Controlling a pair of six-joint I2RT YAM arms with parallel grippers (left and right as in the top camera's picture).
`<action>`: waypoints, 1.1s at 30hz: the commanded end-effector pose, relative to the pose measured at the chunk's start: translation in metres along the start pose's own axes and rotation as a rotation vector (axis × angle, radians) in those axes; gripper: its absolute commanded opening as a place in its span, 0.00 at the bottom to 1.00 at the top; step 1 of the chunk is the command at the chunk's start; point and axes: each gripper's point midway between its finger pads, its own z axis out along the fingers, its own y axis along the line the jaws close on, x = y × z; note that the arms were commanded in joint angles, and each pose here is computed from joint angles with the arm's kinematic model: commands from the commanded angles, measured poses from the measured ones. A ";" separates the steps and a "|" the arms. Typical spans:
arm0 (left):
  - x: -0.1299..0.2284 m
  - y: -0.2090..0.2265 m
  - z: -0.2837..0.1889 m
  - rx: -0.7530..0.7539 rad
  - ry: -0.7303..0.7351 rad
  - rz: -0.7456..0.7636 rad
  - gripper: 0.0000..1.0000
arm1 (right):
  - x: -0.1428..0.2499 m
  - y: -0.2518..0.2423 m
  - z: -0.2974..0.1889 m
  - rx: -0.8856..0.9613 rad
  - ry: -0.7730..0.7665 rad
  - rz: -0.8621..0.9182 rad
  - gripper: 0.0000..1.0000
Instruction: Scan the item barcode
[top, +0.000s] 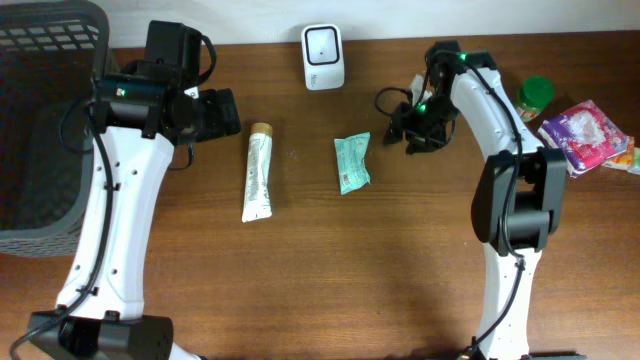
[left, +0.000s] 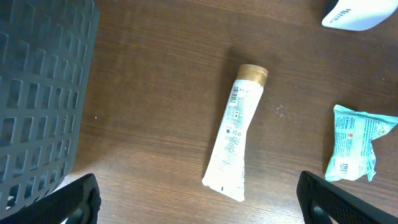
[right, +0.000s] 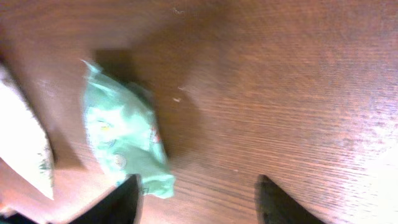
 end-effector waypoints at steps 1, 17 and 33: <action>0.000 -0.001 0.000 -0.005 -0.002 0.009 0.99 | 0.013 0.040 -0.007 -0.038 0.004 -0.170 0.64; 0.000 -0.001 0.000 -0.005 -0.002 0.009 0.99 | 0.030 0.054 0.066 0.030 0.115 -0.171 0.78; 0.000 -0.001 0.000 -0.004 -0.002 0.009 0.99 | 0.024 0.094 0.063 -0.278 0.132 -0.167 0.06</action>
